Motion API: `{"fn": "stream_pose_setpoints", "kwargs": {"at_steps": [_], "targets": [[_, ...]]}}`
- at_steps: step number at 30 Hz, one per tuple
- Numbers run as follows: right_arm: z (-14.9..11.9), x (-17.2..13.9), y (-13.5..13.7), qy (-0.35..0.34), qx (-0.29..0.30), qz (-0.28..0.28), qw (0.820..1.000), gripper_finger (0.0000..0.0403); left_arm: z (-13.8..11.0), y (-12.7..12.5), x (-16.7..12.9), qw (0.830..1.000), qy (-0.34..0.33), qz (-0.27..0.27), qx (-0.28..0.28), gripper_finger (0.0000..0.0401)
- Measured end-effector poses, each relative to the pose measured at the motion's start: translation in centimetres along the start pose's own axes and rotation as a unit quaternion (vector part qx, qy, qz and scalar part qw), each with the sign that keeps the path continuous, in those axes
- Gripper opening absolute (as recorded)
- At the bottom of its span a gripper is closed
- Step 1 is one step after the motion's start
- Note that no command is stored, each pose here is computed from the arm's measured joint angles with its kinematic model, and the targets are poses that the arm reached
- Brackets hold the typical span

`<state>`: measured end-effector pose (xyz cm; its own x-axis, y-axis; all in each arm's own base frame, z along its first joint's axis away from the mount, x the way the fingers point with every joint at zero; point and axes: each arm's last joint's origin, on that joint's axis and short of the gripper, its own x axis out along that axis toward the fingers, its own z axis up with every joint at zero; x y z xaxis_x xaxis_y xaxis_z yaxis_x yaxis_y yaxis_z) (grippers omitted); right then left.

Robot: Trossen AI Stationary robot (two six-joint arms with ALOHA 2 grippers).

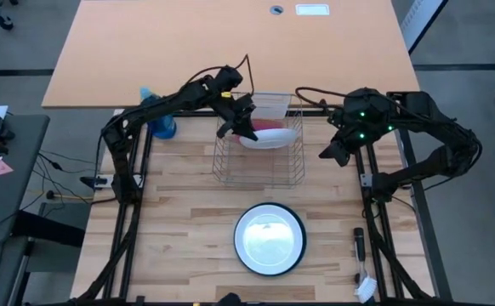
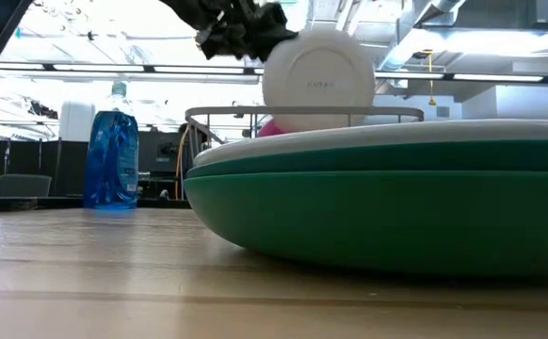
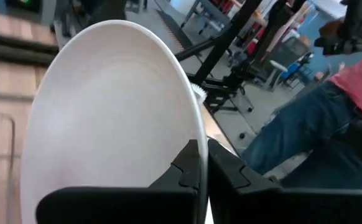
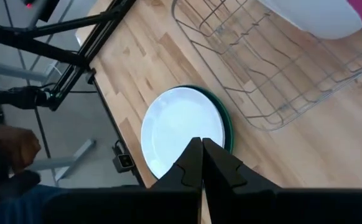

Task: Sort dishes
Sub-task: Put the white plate in the dish rack

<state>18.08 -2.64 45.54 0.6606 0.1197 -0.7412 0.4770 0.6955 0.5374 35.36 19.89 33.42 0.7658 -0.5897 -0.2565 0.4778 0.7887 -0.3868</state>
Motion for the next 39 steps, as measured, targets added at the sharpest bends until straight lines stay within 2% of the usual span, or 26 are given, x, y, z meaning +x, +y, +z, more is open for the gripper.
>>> {"fn": "stream_pose_setpoints", "kwargs": {"at_steps": [6, 19, 22, 35, 39], "targets": [[0.0, 0.0, 0.0, 0.000, 0.000, -0.001, 1.000, 0.0010, -1.7, 2.1, -0.5, 0.999, 0.005, -0.013, -0.048, 0.0000], [0.0, 0.0, -0.1, 0.000, -0.025, -0.003, 1.000, 0.0010, -2.3, 2.6, -0.6, 1.000, 0.011, -0.011, -0.005, 0.0000], [0.1, -0.1, -0.2, -0.003, -0.024, -0.005, 1.000, 0.0010, -2.9, 3.0, -0.4, 0.999, 0.018, -0.015, -0.026, 0.0000], [0.1, -0.1, -0.3, -0.004, -0.024, -0.008, 1.000, 0.0010, -4.1, 4.3, -0.5, 0.999, 0.024, -0.015, -0.022, 0.0000], [0.1, -0.1, -0.3, -0.002, -0.023, -0.009, 1.000, 0.0010, -4.9, 5.0, -0.3, 0.998, 0.031, -0.018, -0.045, 0.0000]]}}
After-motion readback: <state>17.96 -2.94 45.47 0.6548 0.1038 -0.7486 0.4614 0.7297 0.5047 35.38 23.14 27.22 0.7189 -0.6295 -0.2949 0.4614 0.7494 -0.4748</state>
